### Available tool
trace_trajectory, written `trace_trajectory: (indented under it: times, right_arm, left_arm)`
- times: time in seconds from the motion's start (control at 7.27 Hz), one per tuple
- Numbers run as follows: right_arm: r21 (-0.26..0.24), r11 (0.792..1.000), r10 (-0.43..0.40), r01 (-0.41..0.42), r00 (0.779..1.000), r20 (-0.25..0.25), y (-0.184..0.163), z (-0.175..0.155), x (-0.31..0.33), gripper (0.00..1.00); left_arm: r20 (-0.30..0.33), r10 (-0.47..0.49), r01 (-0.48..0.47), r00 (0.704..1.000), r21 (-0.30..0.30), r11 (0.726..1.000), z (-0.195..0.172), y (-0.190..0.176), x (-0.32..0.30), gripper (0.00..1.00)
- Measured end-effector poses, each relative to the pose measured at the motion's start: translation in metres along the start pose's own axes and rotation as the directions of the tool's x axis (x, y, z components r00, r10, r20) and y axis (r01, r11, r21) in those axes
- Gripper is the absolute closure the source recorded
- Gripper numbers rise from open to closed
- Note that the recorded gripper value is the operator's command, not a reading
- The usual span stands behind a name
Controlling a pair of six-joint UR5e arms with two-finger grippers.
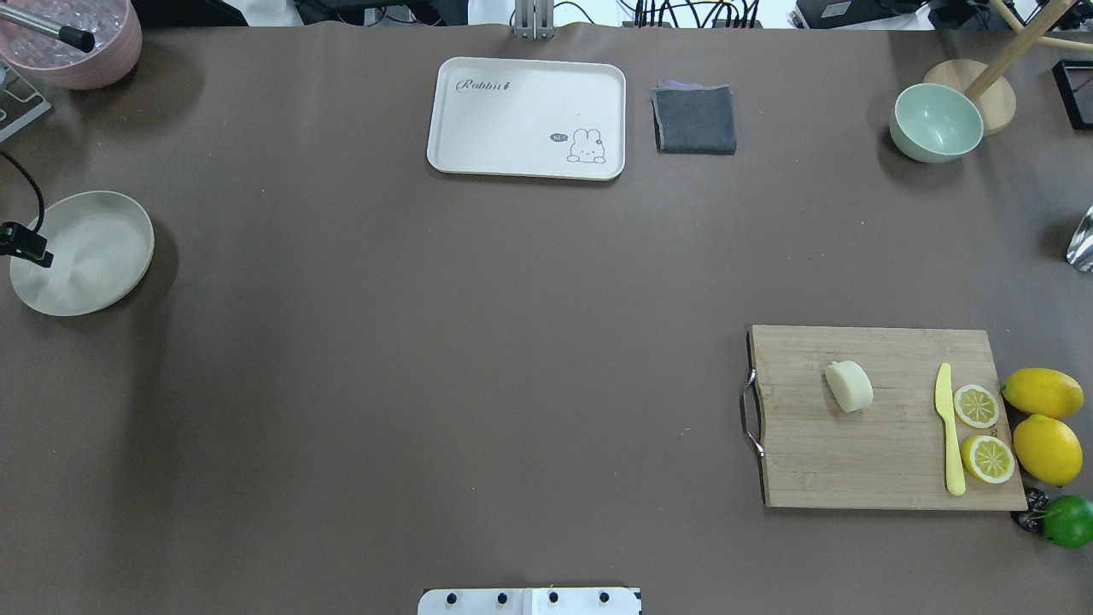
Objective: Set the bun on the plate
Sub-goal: 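Lower the left gripper to the pale green plate rim and grasp it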
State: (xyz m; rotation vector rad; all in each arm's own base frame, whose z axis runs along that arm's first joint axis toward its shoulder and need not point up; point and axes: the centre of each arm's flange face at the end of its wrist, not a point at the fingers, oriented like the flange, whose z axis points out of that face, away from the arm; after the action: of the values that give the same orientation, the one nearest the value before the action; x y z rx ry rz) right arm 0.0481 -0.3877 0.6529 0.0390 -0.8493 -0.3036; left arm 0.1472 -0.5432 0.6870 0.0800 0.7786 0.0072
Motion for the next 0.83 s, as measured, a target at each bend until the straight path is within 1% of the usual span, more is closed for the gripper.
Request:
trace_trajectory:
  times: [0.14,0.28,0.41,0.55,0.83]
  right_arm:
    - [0.000,1.000,-0.002,0.002,1.000,0.001,-0.001,0.000,-0.001,0.00]
    - [0.000,1.000,-0.004,0.004,1.000,0.001,-0.002,0.000,-0.001,0.00]
    - [0.002,1.000,-0.010,0.010,1.000,0.000,-0.004,0.000,-0.003,0.00]
    - [0.012,1.000,-0.024,0.024,1.000,-0.004,-0.006,-0.001,-0.004,0.00]
    - [0.051,0.996,-0.074,0.075,0.997,-0.021,-0.012,-0.005,-0.007,0.00]
  left_arm:
    - [0.005,-0.006,0.006,1.000,-0.007,1.000,0.004,0.003,-0.005,0.46]
    - [0.009,-0.013,0.013,1.000,-0.014,1.000,0.007,0.005,-0.009,0.80]
    - [0.012,-0.025,0.026,1.000,-0.017,1.000,0.008,0.006,-0.011,1.00]
    - [0.012,-0.044,0.045,0.999,-0.018,0.999,0.009,0.006,-0.011,1.00]
    - [0.000,-0.090,0.090,0.996,-0.005,0.996,0.002,0.000,-0.002,1.00]
